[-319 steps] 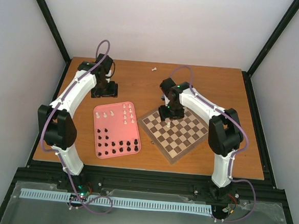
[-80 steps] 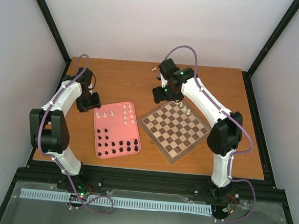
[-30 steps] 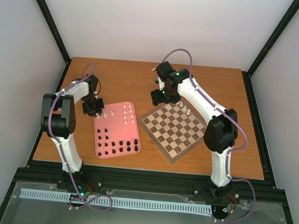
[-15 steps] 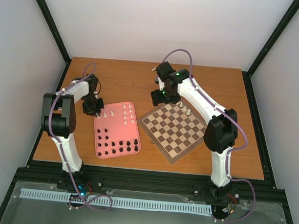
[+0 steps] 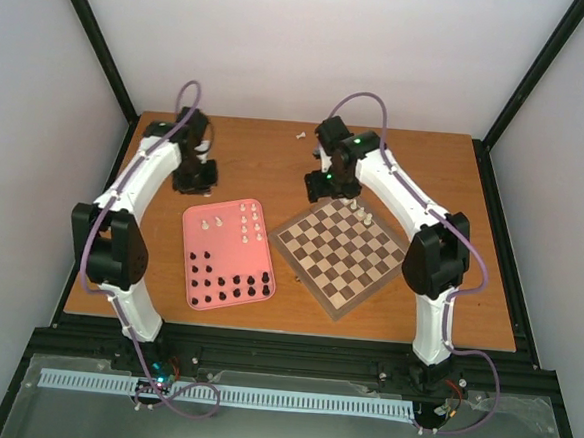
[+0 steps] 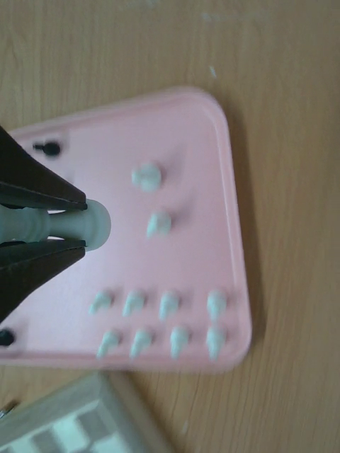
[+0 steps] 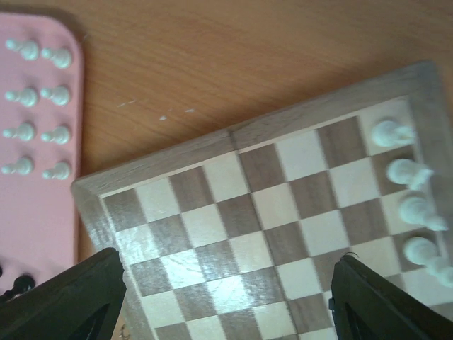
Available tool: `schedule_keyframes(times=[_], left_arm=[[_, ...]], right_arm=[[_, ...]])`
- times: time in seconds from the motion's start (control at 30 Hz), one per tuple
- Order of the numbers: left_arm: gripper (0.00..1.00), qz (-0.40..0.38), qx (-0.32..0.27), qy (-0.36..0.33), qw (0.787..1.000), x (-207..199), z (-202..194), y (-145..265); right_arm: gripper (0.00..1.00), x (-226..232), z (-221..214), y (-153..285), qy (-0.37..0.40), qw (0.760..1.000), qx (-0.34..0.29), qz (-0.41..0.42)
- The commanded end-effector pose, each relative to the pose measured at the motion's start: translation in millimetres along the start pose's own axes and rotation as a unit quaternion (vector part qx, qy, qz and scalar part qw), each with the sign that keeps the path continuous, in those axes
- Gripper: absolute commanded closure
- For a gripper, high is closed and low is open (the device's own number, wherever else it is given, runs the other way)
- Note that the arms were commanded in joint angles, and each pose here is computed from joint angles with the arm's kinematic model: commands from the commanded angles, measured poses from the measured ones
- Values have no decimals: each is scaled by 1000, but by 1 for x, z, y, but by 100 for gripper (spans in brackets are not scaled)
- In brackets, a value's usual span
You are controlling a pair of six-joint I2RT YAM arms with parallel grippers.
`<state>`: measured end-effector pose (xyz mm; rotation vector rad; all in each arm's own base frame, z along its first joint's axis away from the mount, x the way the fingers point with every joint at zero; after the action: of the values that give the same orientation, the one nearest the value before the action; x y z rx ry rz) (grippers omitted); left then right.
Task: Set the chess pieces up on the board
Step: Pick up the chess piece from the storage box, then place the chess piece on the chessboard.
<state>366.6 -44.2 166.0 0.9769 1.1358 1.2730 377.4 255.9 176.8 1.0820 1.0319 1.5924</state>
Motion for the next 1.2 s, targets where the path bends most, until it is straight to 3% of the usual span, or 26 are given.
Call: schedule_keyframes(times=[0.0, 0.2, 0.37, 0.6, 0.9, 1.0, 1.17], left_arm=[[93, -32, 0, -106, 994, -88, -6, 23], [93, -66, 20, -230, 971, -203, -18, 13], [93, -99, 58, -294, 949, -264, -47, -17], [91, -90, 101, -347, 928, -303, -81, -61], [86, -71, 121, -356, 924, -306, -89, -89], [76, -68, 120, -358, 924, -307, -89, -91], [47, -74, 110, -358, 924, -309, -87, -85]], right_arm=[[20, -35, 21, 42, -33, 998, -51, -7], [20, -88, 29, 74, -92, 991, -89, -36], [20, -121, 14, 78, -126, 987, -87, -56], [19, -138, -10, 71, -138, 986, -67, -65], [19, -140, -17, 65, -133, 988, -57, -59], [19, -141, -18, 64, -133, 988, -56, -59], [19, -142, -22, 67, -136, 987, -60, -61]])
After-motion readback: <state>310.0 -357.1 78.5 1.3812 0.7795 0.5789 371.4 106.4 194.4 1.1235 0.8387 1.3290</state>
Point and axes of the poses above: each gripper's point midway between its finger pads, its own y axis back along the fingers, its own x axis along the line the jaws close on, z = x × y, the point moved 2 cm from there along y, back along the fingers, and after that the axes turned 11 degrees about -y, right-handed, at the moved point
